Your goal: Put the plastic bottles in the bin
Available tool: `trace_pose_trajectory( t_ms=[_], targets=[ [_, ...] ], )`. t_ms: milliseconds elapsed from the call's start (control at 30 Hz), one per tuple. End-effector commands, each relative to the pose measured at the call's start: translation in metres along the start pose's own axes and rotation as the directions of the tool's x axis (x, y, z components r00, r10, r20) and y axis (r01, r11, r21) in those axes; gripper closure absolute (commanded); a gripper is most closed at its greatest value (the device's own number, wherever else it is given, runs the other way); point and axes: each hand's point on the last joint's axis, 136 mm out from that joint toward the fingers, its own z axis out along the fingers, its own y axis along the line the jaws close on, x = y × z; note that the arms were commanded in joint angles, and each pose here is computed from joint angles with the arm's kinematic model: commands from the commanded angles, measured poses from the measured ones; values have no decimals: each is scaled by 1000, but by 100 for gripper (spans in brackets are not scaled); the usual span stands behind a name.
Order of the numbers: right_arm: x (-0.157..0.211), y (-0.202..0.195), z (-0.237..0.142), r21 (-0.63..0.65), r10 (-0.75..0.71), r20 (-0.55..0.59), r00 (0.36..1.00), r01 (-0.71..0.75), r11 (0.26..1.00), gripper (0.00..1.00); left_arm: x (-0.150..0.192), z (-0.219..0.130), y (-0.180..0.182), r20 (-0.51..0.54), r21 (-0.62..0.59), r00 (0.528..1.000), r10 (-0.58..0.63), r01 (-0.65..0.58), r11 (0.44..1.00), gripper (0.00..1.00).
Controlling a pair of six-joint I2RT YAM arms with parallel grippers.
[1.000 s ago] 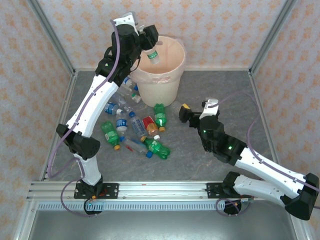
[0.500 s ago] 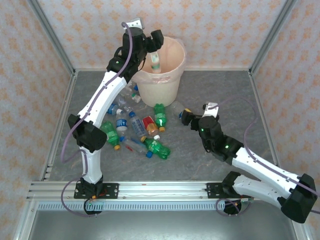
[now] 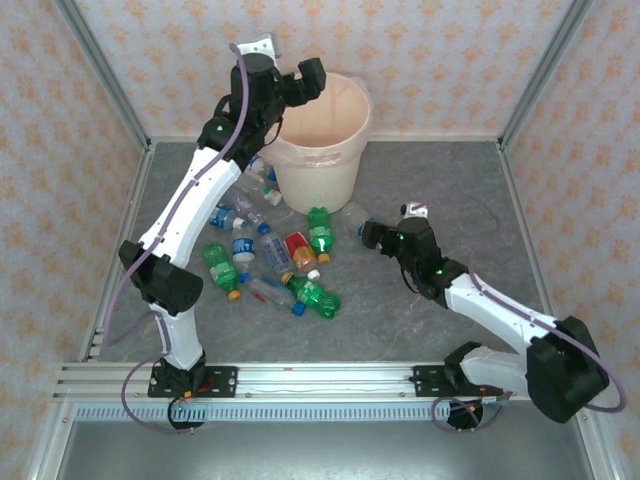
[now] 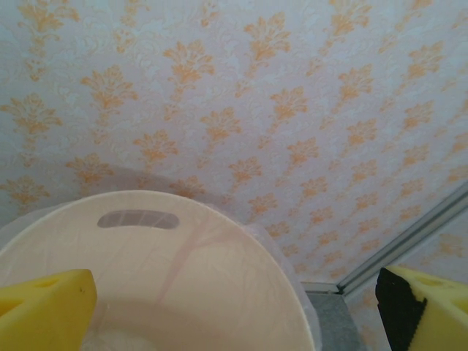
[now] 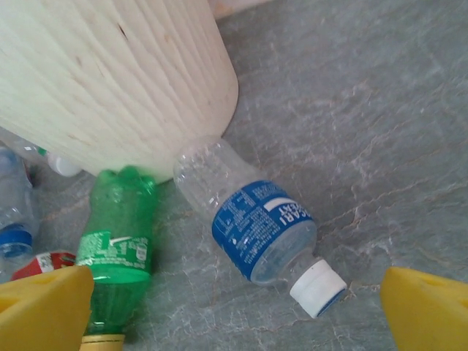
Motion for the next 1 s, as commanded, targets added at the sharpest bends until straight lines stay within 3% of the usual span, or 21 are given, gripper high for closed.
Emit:
trace_pose_trajectory(
  t_ms=[0, 400, 600, 967],
  targets=[
    [3, 10, 15, -58, 11, -44, 999, -14, 998, 0, -9, -23, -5, -11, 35, 1000, -21, 22, 999, 1],
    [25, -7, 62, -15, -17, -191, 982, 15, 1000, 0, 4, -70, 5, -43, 50, 999, -26, 28, 998, 1],
    [46, 3, 70, -84, -83, -299, 951, 61, 995, 7, 12, -87, 18, -39, 21, 999, -18, 18, 1000, 1],
    [60, 0, 69, -90, -87, -340, 937, 59, 994, 18, 15, -91, 19, -38, 31, 999, -26, 27, 999, 1]
  ],
)
